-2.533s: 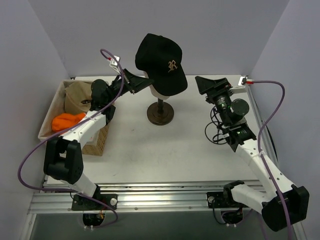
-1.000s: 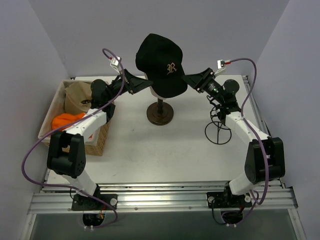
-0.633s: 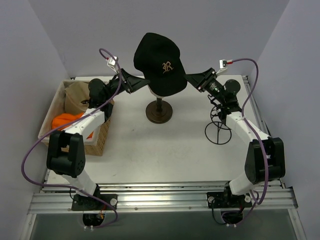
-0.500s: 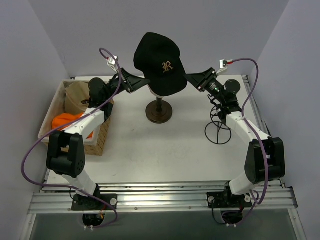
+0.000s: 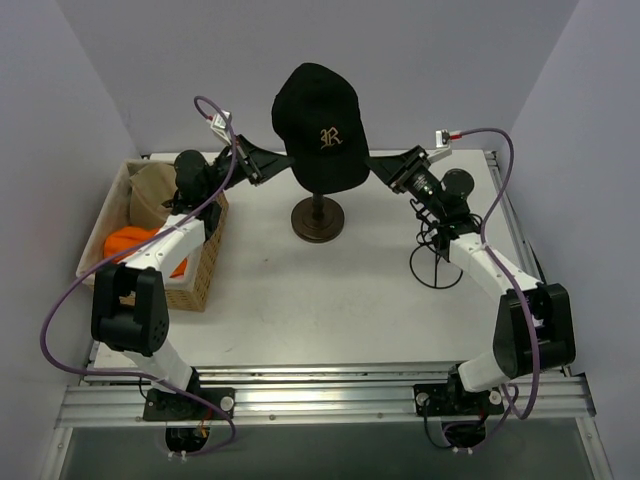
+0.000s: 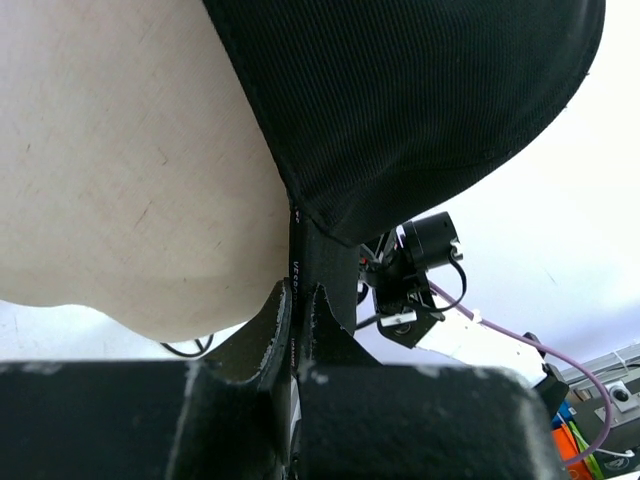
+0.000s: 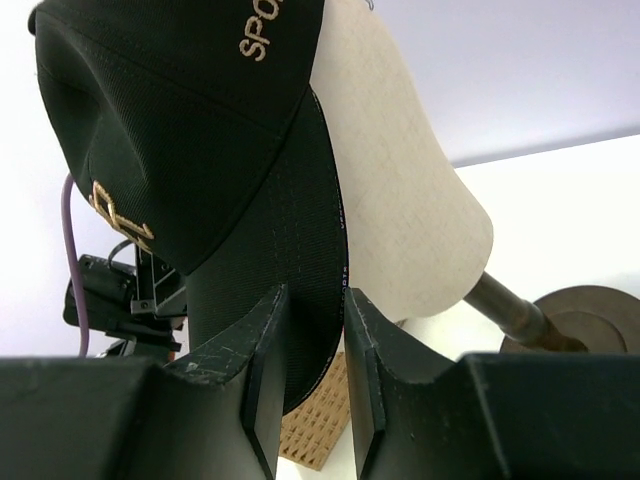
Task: Stack the hats
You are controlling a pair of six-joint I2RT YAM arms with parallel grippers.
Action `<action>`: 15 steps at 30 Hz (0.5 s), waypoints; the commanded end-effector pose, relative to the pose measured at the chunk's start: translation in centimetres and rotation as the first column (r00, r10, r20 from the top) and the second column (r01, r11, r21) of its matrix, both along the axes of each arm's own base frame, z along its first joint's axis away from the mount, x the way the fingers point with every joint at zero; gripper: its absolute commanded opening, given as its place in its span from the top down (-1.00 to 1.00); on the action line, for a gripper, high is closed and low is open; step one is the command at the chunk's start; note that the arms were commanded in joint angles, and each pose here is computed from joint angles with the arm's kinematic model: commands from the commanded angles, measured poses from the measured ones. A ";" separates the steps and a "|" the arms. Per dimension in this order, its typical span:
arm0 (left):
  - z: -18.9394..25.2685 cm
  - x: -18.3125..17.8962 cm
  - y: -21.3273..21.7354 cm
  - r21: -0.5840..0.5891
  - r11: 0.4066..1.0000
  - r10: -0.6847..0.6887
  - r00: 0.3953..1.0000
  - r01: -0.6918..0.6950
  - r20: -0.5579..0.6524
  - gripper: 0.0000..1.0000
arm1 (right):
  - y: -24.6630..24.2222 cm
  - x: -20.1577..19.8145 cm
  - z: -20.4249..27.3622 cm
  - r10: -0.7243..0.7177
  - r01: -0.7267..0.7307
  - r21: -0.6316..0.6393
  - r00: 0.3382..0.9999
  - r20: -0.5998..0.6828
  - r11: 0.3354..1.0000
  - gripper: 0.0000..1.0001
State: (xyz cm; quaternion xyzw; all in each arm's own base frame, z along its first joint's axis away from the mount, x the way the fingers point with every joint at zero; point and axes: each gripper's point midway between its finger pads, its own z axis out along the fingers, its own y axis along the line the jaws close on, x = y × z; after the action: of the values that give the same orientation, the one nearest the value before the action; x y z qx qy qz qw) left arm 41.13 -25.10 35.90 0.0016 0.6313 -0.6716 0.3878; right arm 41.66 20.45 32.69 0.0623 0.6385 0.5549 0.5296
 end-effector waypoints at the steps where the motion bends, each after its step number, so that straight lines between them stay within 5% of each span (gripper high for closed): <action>1: -2.1 2.2 0.3 0.020 0.996 0.084 0.994 -0.083 -0.072 0.95 | 1.9 -3.3 1.8 0.087 -0.083 -0.037 0.991 0.100 0.996 1.00; 9: -3.3 2.6 0.7 0.058 0.993 0.108 0.989 -0.103 -0.101 0.95 | 2.4 -3.5 0.5 0.071 -0.067 -0.063 0.995 0.063 0.996 1.00; 15: -2.8 2.1 1.6 0.064 0.989 0.139 0.988 -0.134 -0.072 0.08 | 2.5 -3.4 0.7 0.048 -0.044 -0.070 0.997 0.061 0.997 1.00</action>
State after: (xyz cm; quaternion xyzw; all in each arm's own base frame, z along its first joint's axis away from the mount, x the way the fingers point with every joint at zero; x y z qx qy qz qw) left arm 42.80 -24.24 33.92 -0.0368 0.6532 -0.6442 0.3963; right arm 40.42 21.63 31.49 0.0574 0.6562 0.5329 0.5312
